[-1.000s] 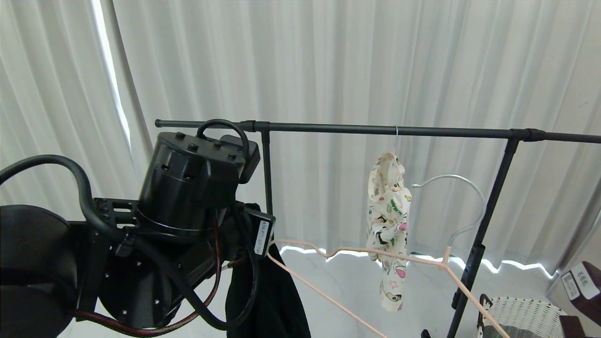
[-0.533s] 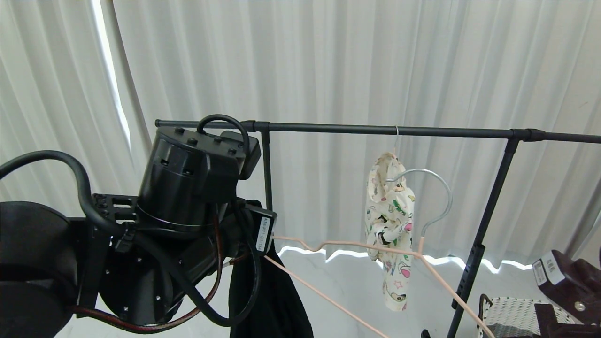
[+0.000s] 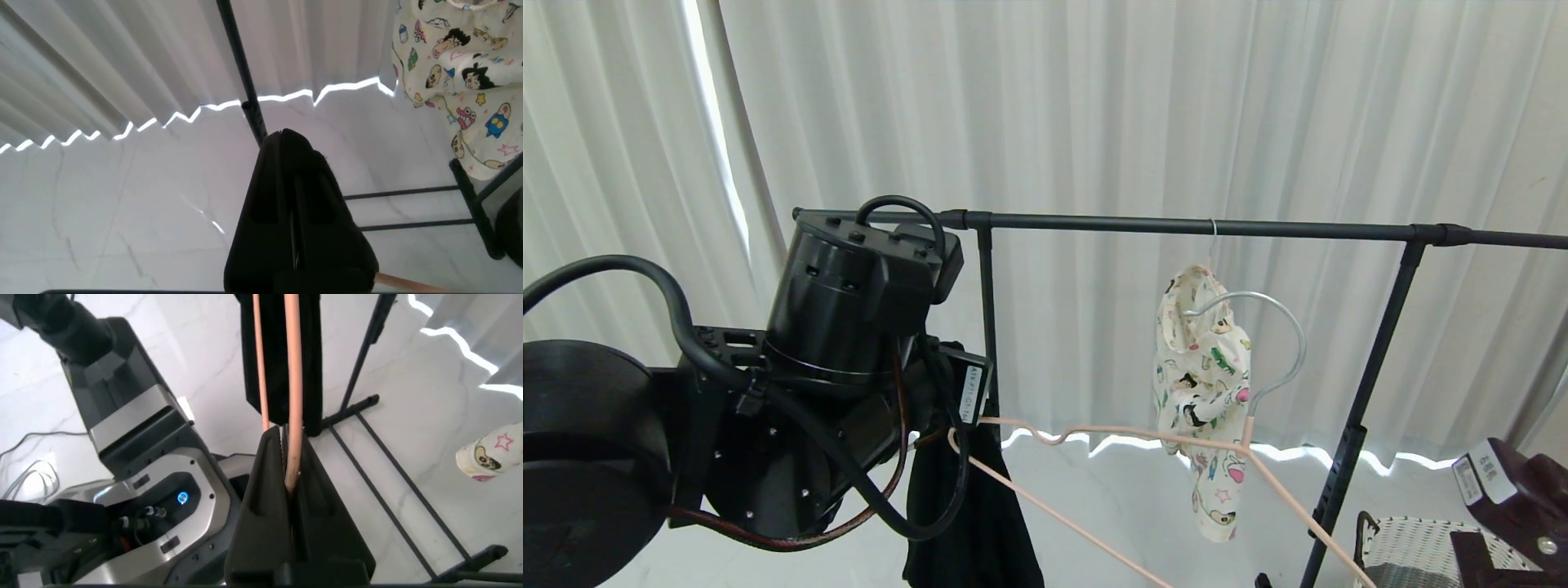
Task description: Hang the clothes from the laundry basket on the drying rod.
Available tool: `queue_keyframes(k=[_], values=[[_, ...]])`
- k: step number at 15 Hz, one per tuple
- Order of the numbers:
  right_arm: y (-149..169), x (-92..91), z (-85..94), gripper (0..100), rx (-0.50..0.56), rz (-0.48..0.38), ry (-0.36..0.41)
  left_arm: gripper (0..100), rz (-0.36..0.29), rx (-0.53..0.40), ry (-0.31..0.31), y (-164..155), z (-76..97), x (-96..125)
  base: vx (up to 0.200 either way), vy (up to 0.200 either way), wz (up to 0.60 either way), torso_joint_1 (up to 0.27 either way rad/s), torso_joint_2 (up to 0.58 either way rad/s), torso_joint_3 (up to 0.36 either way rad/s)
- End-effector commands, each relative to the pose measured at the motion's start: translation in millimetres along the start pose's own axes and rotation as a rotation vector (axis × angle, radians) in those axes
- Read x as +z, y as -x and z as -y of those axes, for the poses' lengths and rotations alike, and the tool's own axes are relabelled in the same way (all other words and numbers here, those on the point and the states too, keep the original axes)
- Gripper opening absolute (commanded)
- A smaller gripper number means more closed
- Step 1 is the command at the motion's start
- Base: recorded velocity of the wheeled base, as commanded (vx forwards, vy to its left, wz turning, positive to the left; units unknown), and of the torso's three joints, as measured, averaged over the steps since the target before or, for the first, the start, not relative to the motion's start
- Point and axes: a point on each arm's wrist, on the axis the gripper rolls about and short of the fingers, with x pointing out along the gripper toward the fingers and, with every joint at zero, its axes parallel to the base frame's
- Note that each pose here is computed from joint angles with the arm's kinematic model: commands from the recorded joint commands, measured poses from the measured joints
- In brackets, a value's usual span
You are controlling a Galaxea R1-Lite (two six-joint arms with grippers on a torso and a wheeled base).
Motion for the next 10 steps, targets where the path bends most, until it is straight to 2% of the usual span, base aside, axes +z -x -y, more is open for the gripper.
queue_keyframes(k=[1,4,10], values=[[-2.8,0.9,1.8,0,-0.010,-0.005,-0.006,0,0.004,0.000,0.003,1.0,-0.6,0.8,0.000,0.000,0.00,0.000,0.00,0.000],[-8.5,8.8,4.1,0,-0.016,0.032,-0.006,0,0.004,0.002,0.003,1.7,-1.1,0.3,0.000,0.000,0.00,0.000,0.00,0.000],[-24.8,15.2,8.7,0,-0.027,0.032,-0.009,0,0.025,0.016,0.004,7.5,1.8,3.1,0.000,0.000,0.00,0.000,0.00,0.000]])
